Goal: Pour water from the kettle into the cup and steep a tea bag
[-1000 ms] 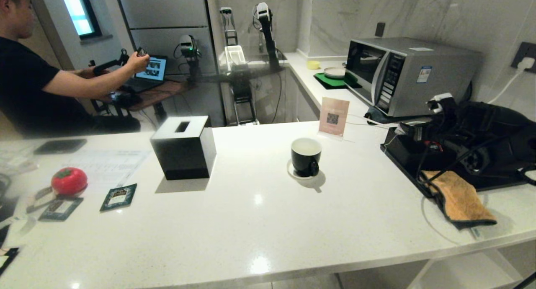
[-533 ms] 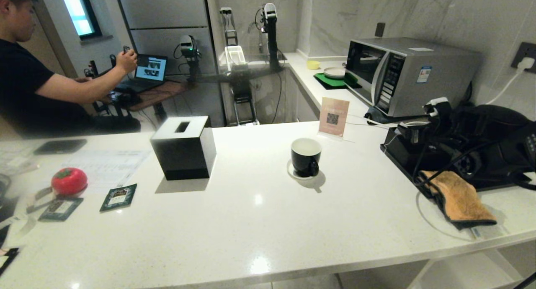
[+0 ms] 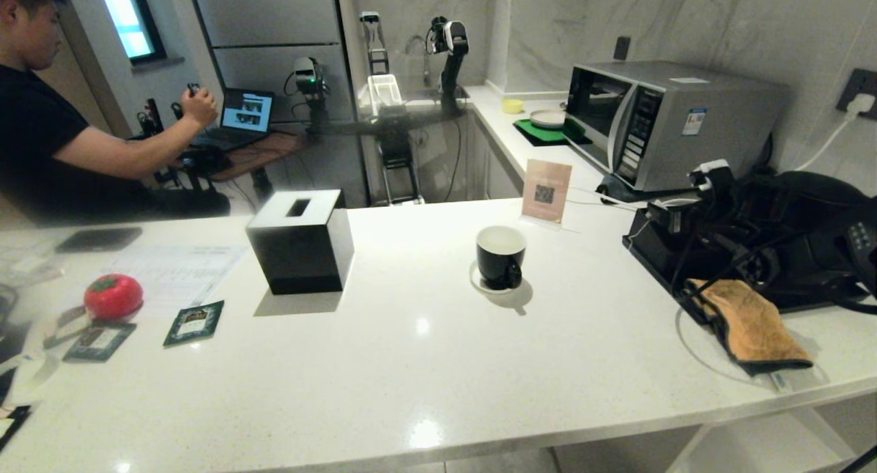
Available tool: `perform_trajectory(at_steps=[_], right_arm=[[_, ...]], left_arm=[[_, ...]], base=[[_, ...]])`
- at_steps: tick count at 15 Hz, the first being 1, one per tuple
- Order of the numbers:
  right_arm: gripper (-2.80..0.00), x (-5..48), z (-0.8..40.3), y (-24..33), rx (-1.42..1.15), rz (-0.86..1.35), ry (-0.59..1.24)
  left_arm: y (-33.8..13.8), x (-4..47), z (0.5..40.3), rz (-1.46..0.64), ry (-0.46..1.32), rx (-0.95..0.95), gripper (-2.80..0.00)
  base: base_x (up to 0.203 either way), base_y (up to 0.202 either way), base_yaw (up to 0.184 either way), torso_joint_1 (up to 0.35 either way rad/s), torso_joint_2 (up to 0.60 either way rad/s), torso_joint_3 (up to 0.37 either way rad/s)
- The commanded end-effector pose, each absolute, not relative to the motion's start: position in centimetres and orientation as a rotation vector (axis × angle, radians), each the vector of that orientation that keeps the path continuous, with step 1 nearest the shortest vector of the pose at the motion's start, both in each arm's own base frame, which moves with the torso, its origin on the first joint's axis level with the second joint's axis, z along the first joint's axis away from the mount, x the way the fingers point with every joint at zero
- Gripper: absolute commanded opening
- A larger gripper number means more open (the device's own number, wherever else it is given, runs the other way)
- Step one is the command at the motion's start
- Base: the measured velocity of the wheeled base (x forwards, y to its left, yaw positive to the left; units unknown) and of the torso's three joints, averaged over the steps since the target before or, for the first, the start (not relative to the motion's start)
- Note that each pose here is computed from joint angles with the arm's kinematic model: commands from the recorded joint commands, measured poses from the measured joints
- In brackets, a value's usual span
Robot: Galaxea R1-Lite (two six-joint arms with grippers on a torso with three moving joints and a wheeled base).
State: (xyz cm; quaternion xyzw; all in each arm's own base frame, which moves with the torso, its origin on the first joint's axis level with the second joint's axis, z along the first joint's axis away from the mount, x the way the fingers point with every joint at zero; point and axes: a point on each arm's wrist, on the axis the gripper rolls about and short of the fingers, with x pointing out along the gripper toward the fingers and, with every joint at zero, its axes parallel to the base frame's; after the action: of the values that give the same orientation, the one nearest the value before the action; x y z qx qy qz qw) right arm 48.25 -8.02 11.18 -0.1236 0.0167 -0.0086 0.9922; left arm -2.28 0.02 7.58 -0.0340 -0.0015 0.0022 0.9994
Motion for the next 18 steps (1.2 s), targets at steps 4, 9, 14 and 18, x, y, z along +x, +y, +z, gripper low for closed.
perform_trajectory(at_steps=[4, 9, 14, 18], right_arm=[[0.0, 48.83, 11.0, -8.13, -0.249, -0.018, 0.02], [-2.8, 48.91, 10.87, -8.14, -0.248, -0.016, 0.025], [-2.8, 48.98, 10.61, -8.15, -0.246, -0.015, 0.026], [-2.8, 48.93, 10.72, -8.14, -0.246, -0.015, 0.025]], left_arm=[[0.02, -2.27, 7.58, 0.005, -0.002, -0.069, -2.8], [0.02, -2.27, 7.58, 0.005, -0.002, -0.069, -2.8], [0.02, -2.27, 7.58, 0.005, -0.002, -0.069, -2.8], [0.02, -2.28, 7.58, 0.005, -0.003, -0.069, -2.8]], base=[[0.0, 0.0, 0.0, 0.0, 0.0, 0.0], [0.0, 0.0, 0.0, 0.0, 0.0, 0.0], [0.0, 0.0, 0.0, 0.0, 0.0, 0.0], [0.0, 0.0, 0.0, 0.0, 0.0, 0.0]])
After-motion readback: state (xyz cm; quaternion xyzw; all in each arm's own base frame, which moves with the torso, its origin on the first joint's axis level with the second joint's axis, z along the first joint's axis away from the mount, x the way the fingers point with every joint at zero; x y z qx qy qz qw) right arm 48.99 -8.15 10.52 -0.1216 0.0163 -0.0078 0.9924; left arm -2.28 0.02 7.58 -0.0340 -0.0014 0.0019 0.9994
